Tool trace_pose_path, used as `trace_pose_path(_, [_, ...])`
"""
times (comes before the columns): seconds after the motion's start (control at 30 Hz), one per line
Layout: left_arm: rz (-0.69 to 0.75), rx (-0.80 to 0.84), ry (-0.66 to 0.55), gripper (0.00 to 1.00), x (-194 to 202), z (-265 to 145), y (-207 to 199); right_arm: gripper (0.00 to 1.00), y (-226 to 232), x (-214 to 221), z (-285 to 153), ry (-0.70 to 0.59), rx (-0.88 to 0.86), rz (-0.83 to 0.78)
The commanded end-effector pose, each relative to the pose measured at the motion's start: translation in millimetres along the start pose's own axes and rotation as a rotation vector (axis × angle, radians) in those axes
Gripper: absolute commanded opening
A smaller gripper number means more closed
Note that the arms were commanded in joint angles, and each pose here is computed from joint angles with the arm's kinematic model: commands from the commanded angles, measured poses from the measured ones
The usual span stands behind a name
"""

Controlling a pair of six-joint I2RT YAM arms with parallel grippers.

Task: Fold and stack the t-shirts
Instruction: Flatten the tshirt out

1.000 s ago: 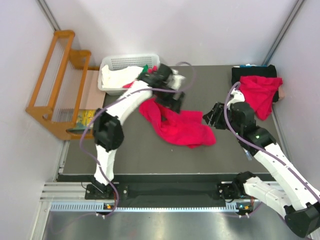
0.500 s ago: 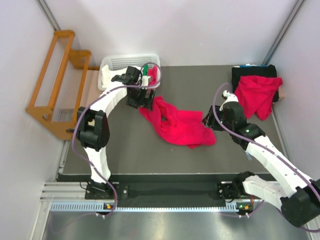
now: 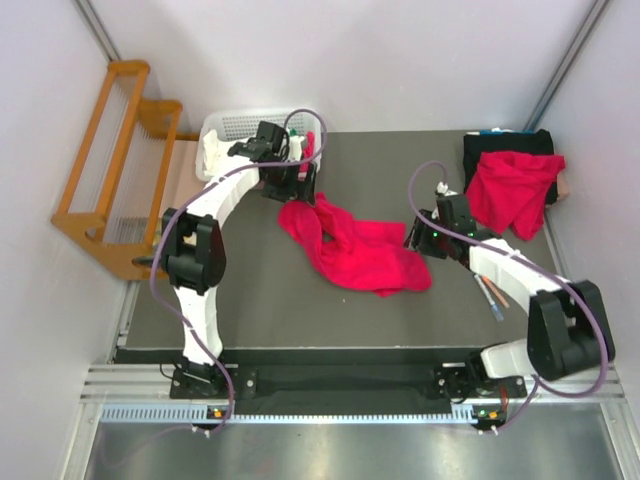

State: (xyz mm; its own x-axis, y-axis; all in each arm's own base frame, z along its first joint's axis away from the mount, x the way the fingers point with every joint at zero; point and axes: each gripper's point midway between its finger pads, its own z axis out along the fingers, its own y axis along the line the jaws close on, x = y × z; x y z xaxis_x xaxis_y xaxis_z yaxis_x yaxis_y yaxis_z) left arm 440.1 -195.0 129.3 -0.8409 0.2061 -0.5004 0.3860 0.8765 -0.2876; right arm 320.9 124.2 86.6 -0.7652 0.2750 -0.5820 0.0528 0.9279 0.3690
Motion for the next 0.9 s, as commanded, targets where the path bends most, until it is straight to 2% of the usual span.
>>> trace_pose_path(0.0, [-0.002, 0.031, -0.021, 0.99, -10.0, 20.1, -9.8, 0.5, 21.1, -19.9, 20.3, -0.013, -0.101, -0.003])
trace_pose_path(0.3, [0.005, 0.049, 0.023, 0.99, -0.1, 48.7, -15.5, 0.5, 26.4, -35.8, 49.2, 0.003, -0.114, -0.003])
trace_pose_path(0.57, [0.028, 0.062, -0.01, 0.99, -4.3, 35.3, -21.8, 0.49, 9.7, -61.4, 73.3, -0.017, -0.097, 0.06])
trace_pose_path(0.87, [0.07, 0.038, -0.026, 0.99, 1.0, 18.0, -20.5, 0.46, 4.8, -55.4, 92.8, 0.015, -0.106, 0.096])
